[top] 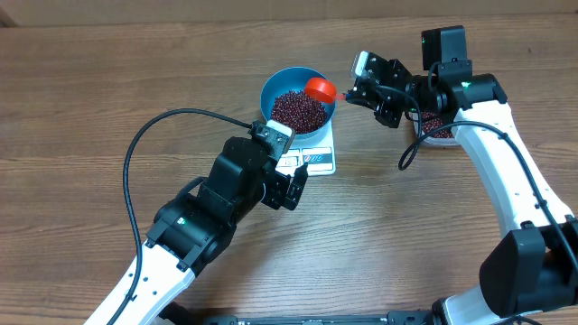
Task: Scoop item into bowl and weigh 150g on scale
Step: 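Lower and tip the red scoop further into the teal bowl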
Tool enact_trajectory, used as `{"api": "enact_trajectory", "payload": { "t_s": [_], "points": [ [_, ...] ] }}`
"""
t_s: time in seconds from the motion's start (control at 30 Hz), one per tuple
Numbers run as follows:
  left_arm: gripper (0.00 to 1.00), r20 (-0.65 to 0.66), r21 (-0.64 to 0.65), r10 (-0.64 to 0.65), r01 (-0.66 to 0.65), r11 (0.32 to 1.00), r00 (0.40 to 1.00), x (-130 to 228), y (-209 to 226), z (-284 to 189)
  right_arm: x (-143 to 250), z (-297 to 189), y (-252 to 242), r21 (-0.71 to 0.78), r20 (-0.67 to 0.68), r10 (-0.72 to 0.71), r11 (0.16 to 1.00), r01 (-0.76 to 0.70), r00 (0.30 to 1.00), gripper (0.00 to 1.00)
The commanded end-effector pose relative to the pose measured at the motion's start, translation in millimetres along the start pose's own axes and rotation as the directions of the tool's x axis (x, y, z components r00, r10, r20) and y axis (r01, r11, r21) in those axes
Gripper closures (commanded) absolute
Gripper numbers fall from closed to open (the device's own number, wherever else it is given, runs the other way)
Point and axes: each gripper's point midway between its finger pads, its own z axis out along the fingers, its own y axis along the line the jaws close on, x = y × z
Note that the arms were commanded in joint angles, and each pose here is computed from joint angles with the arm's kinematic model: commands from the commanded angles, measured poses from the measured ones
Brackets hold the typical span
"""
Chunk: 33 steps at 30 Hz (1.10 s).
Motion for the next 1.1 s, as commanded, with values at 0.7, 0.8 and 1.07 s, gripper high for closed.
{"api": "enact_trajectory", "payload": {
  "t_s": [0.7, 0.8, 1.07],
  "points": [
    [0.0, 0.001, -0.006, 0.005, -0.005, 1.0, 1.0, 1, 2, 0, -20, 20, 12, -0.08, 0.081, -0.004, 0.997, 0.01, 0.997, 0.96],
    [0.01, 0.001, -0.006, 0.005, -0.005, 1.0, 1.0, 1, 2, 0, -22, 33, 12, -0.08, 0.074, 0.023, 0.997, -0.017, 0.997, 0.96],
    [0.01, 0.0, -0.006, 0.005, -0.005, 1.0, 1.0, 1, 2, 0, -15, 50, -1, -0.021, 0.027, 0.105, 0.994, -0.104, 0.994, 0.96]
  ]
}}
